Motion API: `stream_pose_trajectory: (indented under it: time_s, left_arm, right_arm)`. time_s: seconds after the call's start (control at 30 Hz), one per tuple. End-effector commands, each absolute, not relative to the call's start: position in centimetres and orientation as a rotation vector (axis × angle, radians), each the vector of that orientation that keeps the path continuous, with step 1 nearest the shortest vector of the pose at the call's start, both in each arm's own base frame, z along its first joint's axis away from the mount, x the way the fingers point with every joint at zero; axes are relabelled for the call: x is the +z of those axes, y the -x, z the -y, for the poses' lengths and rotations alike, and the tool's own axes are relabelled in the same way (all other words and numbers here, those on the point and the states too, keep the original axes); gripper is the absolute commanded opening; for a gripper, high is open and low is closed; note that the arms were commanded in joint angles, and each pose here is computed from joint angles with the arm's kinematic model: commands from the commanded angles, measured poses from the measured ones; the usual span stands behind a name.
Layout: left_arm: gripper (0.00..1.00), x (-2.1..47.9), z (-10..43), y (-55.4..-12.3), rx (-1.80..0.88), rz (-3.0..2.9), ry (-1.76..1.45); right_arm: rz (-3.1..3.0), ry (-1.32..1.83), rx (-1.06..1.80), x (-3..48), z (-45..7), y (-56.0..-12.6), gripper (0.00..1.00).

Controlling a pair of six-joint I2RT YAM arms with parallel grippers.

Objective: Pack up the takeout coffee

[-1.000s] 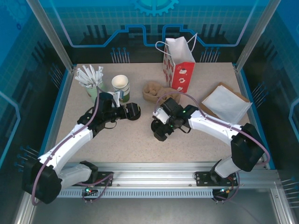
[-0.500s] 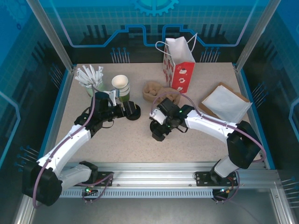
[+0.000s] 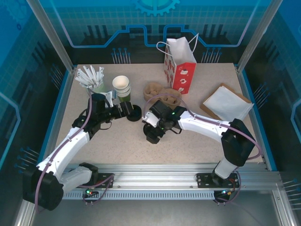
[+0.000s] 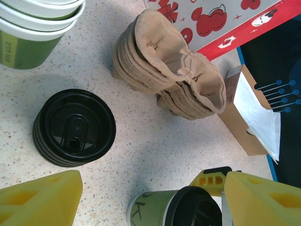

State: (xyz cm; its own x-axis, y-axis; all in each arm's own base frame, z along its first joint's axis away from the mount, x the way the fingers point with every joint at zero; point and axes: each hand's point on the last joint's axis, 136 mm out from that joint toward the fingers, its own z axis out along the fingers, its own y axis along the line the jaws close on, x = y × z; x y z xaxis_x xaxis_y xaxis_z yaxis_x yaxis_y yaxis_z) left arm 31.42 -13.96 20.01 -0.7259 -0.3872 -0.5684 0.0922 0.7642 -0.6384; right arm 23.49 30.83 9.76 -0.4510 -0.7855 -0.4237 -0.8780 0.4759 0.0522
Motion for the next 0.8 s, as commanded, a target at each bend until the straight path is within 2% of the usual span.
stream_pose_trajectory:
  time_s: [0.0,0.53,0.77]
  left_arm:
    - [0.81,19.8,13.4,-31.1,-0.869,-2.231,0.220]
    - [0.81,19.7,11.5,-31.5,-0.837,-2.218,0.289]
    - [0.81,19.2,8.8,-31.8,-0.771,-2.203,0.407]
  right_arm:
    - [-2.342,1.457,0.418,10.1,-32.9,-22.9,0.90]
    - [-2.321,1.483,0.428,10.5,-33.9,-22.2,0.88]
    - [-2.293,1.498,0.431,10.6,-36.0,-22.1,0.87]
